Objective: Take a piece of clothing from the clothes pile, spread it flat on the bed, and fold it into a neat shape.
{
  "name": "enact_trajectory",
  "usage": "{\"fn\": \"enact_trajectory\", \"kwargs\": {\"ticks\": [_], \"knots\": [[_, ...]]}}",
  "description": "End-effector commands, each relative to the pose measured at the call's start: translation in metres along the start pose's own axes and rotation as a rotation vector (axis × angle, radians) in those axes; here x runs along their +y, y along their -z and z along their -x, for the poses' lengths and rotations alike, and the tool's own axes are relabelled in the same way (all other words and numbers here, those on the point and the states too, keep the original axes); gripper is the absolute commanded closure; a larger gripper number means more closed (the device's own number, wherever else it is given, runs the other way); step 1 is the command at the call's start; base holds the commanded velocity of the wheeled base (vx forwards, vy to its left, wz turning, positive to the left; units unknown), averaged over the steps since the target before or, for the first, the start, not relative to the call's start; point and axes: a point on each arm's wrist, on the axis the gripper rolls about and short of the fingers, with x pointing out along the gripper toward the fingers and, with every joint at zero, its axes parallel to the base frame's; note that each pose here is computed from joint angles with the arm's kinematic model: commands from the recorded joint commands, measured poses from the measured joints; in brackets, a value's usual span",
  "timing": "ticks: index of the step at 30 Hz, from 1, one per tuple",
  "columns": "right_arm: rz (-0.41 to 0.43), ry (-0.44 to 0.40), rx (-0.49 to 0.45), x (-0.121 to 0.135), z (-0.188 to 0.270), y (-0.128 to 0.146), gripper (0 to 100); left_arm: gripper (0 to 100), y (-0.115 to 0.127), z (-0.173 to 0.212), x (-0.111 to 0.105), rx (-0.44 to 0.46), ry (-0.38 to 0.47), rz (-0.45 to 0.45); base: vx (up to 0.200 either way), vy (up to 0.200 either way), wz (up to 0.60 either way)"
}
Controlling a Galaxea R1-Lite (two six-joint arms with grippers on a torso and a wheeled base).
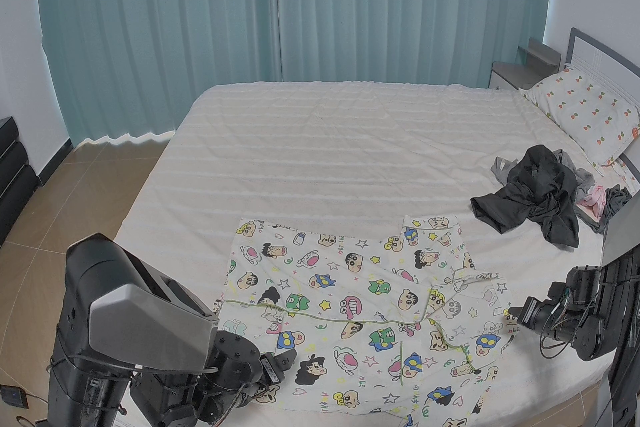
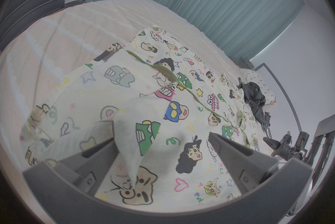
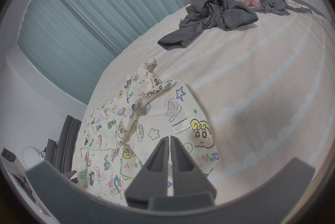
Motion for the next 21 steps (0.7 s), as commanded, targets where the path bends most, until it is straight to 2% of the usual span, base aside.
{"fn": "enact_trajectory", "kwargs": {"ticks": [1,12,16,21], "knots": [[0.003,-0.004,-0.004,0.001,0.001,0.000,100,100,-0.002,-0.001,0.005,-0.033,-0.041,0.006,0.000,0.000,0.00],[0.002,-0.004,-0.002,0.001,0.001,0.000,100,100,-0.020,-0.007,0.017,-0.141,-0.133,0.010,0.000,0.000,0.00],[0.003,-0.004,0.002,0.001,0.002,0.001,100,100,-0.035,-0.011,0.021,-0.236,-0.172,-0.016,0.000,0.000,0.00],[0.007,-0.008,0.005,0.003,0.002,0.002,100,100,-0.059,-0.020,0.024,-0.342,-0.155,-0.008,0.000,0.000,0.00]]}}
